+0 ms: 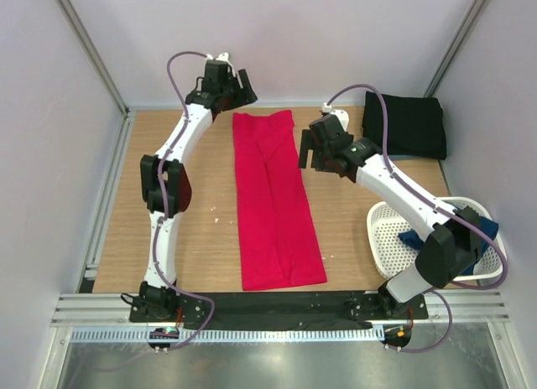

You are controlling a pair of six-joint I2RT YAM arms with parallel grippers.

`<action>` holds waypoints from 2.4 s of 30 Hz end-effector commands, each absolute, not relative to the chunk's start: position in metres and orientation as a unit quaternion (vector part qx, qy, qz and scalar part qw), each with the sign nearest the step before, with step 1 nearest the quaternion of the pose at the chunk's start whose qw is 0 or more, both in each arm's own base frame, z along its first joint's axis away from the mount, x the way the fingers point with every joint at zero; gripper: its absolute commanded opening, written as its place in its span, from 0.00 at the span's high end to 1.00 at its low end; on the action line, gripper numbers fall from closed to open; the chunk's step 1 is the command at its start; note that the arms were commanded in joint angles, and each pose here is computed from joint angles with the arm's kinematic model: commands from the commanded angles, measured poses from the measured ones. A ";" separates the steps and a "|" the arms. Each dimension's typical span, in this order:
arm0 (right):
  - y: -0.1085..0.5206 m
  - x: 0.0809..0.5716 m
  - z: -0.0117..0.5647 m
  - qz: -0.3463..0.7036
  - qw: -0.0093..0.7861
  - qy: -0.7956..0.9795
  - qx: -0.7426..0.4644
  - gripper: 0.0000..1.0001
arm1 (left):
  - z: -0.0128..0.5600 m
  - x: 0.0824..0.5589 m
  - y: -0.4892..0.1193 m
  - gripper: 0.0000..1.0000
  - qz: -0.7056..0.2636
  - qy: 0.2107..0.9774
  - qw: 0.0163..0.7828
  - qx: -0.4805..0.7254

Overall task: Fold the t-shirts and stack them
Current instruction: Fold the tshirt

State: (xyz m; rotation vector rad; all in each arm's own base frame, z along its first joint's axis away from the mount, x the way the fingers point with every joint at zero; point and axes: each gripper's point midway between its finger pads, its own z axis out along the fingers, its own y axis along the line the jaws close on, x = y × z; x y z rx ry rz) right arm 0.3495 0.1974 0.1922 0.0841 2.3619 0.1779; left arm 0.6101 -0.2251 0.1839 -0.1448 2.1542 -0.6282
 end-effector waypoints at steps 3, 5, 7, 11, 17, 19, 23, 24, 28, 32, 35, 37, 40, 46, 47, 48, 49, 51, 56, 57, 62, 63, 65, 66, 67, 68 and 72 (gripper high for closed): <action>0.142 0.374 0.190 -0.021 0.393 0.917 0.057 0.08 | 0.174 0.586 -0.200 0.38 -0.094 0.900 0.425 0.000; 0.129 0.383 0.182 -0.031 0.392 0.917 0.068 0.08 | 0.158 0.580 -0.197 0.45 -0.082 0.911 0.404 -0.005; 0.124 0.391 0.175 -0.034 0.390 0.917 0.074 0.08 | 0.134 0.567 -0.195 0.53 -0.059 0.926 0.372 -0.011; 0.121 0.405 0.168 -0.018 0.388 0.918 0.085 0.08 | 0.109 0.553 -0.205 0.58 -0.037 0.935 0.352 -0.005; 0.122 0.409 0.164 -0.018 0.384 0.920 0.077 0.08 | 0.086 0.554 -0.219 0.64 -0.027 0.939 0.343 -0.012; 0.122 0.407 0.161 -0.017 0.380 0.921 0.079 0.08 | 0.079 0.554 -0.220 0.67 -0.021 0.940 0.339 -0.016; 0.121 0.404 0.158 -0.014 0.378 0.922 0.081 0.08 | 0.063 0.559 -0.219 0.74 -0.010 0.942 0.336 -0.026; 0.122 0.403 0.157 -0.009 0.379 0.922 0.082 0.08 | 0.062 0.559 -0.220 0.75 -0.011 0.941 0.337 -0.027; 0.124 0.399 0.151 -0.002 0.369 0.926 0.082 0.08 | 0.060 0.566 -0.226 0.75 -0.026 0.938 0.344 -0.036; 0.123 0.394 0.145 -0.004 0.361 0.929 0.082 0.08 | 0.058 0.570 -0.232 0.75 -0.034 0.935 0.351 -0.044; 0.122 0.392 0.142 -0.005 0.358 0.930 0.084 0.08 | 0.059 0.573 -0.239 0.75 -0.039 0.931 0.359 -0.042; 0.122 0.391 0.140 -0.004 0.356 0.931 0.085 0.08 | 0.062 0.575 -0.243 0.75 -0.040 0.929 0.365 -0.039; 0.123 0.392 0.137 -0.002 0.354 0.931 0.085 0.08 | 0.057 0.576 -0.247 0.75 -0.041 0.929 0.365 -0.036; 0.124 0.394 0.137 -0.004 0.356 0.931 0.085 0.08 | 0.051 0.573 -0.249 0.76 -0.033 0.932 0.359 -0.031; 0.123 0.394 0.136 -0.005 0.355 0.931 0.084 0.08 | 0.049 0.573 -0.248 0.76 -0.028 0.933 0.358 -0.031; 0.123 0.395 0.137 -0.005 0.356 0.931 0.085 0.08 | 0.050 0.573 -0.249 0.76 -0.030 0.932 0.359 -0.031; 0.123 0.396 0.138 -0.004 0.357 0.930 0.085 0.08 | 0.052 0.574 -0.250 0.75 -0.033 0.932 0.361 -0.029; 0.123 0.396 0.138 -0.004 0.358 0.930 0.084 0.08 | 0.057 0.574 -0.256 0.73 -0.043 0.930 0.365 -0.025; 0.124 0.396 0.134 -0.002 0.353 0.932 0.086 0.08 | 0.074 0.578 -0.276 0.62 -0.061 0.917 0.394 0.001; 0.124 0.394 0.133 -0.003 0.351 0.933 0.085 0.08 | 0.072 0.578 -0.280 0.61 -0.064 0.917 0.394 0.007; 0.119 0.391 0.134 -0.010 0.352 0.932 0.085 0.08 | 0.065 0.575 -0.293 0.52 -0.089 0.918 0.385 0.022; 0.118 0.391 0.134 -0.010 0.352 0.932 0.086 0.08 | 0.064 0.574 -0.293 0.48 -0.090 0.919 0.383 0.025; 0.116 0.391 0.136 -0.010 0.355 0.931 0.089 0.08 | 0.065 0.573 -0.299 0.39 -0.102 0.918 0.381 0.033; 0.115 0.390 0.135 -0.011 0.354 0.931 0.089 0.08 | 0.067 0.572 -0.301 0.35 -0.109 0.917 0.381 0.038; 0.115 0.390 0.135 -0.010 0.354 0.931 0.090 0.08 | 0.070 0.572 -0.305 0.33 -0.118 0.916 0.382 0.043; 0.116 0.389 0.135 -0.010 0.353 0.931 0.088 0.08 | 0.068 0.567 -0.311 0.30 -0.136 0.917 0.372 0.053; 0.116 0.388 0.132 -0.007 0.349 0.933 0.090 0.08 | 0.073 0.553 -0.332 0.24 -0.198 0.910 0.352 0.089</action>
